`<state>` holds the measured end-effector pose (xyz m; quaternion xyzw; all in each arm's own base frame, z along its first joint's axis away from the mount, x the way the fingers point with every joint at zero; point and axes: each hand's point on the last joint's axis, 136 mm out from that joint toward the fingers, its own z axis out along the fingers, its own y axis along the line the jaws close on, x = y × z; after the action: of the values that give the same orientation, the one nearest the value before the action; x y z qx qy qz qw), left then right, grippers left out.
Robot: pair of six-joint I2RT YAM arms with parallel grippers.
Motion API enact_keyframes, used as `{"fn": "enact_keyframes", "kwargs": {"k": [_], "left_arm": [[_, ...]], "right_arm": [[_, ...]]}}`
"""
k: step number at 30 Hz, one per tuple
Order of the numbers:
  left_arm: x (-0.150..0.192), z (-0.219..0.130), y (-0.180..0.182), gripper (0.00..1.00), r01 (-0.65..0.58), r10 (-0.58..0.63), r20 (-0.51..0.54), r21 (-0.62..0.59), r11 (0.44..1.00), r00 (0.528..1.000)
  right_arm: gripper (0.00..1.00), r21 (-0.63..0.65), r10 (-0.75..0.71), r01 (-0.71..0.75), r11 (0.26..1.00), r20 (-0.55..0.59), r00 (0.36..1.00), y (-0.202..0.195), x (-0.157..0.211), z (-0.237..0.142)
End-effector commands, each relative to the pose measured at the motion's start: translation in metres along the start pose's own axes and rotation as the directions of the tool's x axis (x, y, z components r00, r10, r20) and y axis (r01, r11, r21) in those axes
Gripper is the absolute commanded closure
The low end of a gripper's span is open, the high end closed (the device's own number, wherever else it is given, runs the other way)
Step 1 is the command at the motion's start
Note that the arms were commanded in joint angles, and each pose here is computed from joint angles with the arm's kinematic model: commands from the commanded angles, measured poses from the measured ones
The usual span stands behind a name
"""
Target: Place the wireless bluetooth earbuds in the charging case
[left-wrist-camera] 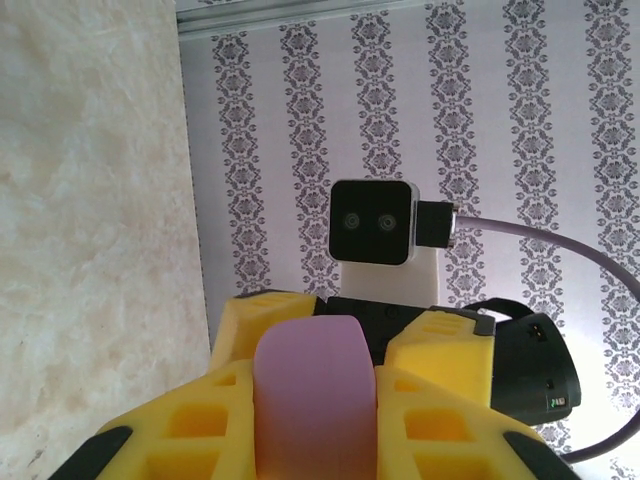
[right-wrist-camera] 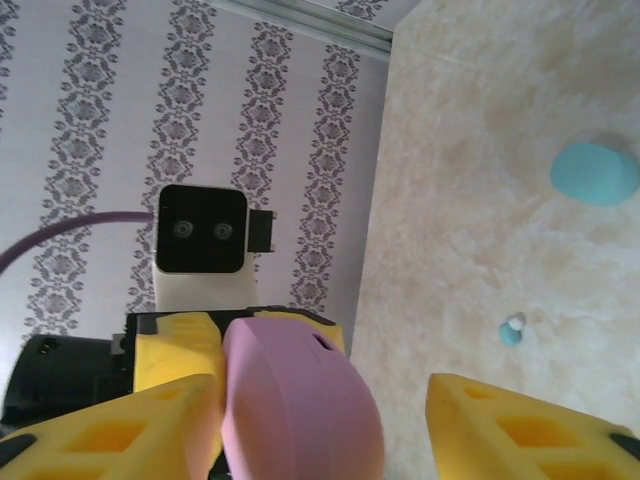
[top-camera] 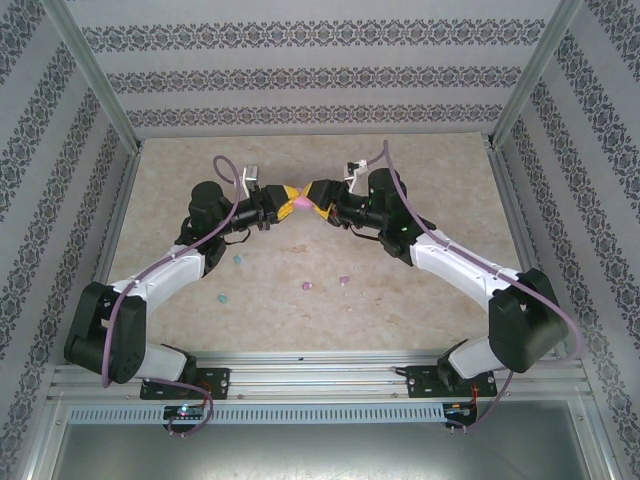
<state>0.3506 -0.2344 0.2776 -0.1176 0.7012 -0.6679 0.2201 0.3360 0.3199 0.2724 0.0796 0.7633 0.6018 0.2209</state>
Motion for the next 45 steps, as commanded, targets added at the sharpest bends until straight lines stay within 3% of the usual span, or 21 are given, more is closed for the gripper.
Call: {"fn": "enact_keyframes", "kwargs": {"k": [1,9,17,23,27,32,33,35,37,42,45], "left_arm": [[0.0,0.002,-0.007,0.95,-0.046,0.045,0.012,0.033,0.998,0.999],[-0.003,0.002,-0.001,0.94,-0.082,0.082,0.029,0.011,0.997,0.996],[0.005,-0.002,-0.006,0.75,-0.25,0.249,-0.01,-0.007,0.968,0.968],[0.01,-0.014,-0.026,0.59,-0.475,0.474,-0.029,-0.038,0.879,0.88],[0.011,-0.026,-0.042,0.44,-0.629,0.63,-0.013,-0.061,0.775,0.777],[0.026,-0.044,-0.069,0.35,-0.807,0.807,0.032,-0.018,0.591,0.59],[0.034,-0.048,-0.078,0.35,-0.85,0.849,0.048,0.015,0.527,0.527],[0.058,-0.058,-0.089,0.33,-0.933,0.932,0.093,0.116,0.341,0.352],[0.074,-0.065,-0.092,0.31,-0.965,0.967,0.127,0.17,0.199,0.222],[0.09,-0.065,-0.064,0.26,-0.965,0.992,0.001,0.232,0.122,0.125],[0.095,-0.064,-0.055,0.25,-0.962,0.997,-0.008,0.261,0.077,0.077]], "right_arm": [[0.6,-0.046,0.025,-0.026,0.999,-0.029,0.999,0.005,0.009,0.008],[0.76,-0.082,0.058,-0.062,0.995,-0.053,0.997,0.012,0.012,0.018],[0.83,-0.102,0.065,-0.072,0.992,-0.068,0.996,0.015,0.01,0.009],[0.83,-0.079,0.03,-0.037,0.996,-0.087,0.996,0.02,0.011,-0.009],[0.83,-0.069,0.018,-0.025,0.997,-0.103,0.994,0.023,0.015,-0.018],[0.84,-0.045,0.016,-0.022,0.999,-0.126,0.992,0.016,0.019,-0.03],[0.83,-0.041,0.017,-0.022,0.999,-0.133,0.991,0.016,0.019,-0.033],[0.83,-0.033,0.016,-0.022,0.999,-0.161,0.987,0.014,0.021,-0.037],[0.83,-0.029,0.013,-0.019,0.999,-0.184,0.983,0.014,0.023,-0.042],[0.83,-0.028,-0.005,-0.002,1.0,-0.242,0.97,0.018,0.032,-0.051],[0.83,-0.026,-0.011,0.005,1.0,-0.27,0.963,0.019,0.038,-0.054]]}}
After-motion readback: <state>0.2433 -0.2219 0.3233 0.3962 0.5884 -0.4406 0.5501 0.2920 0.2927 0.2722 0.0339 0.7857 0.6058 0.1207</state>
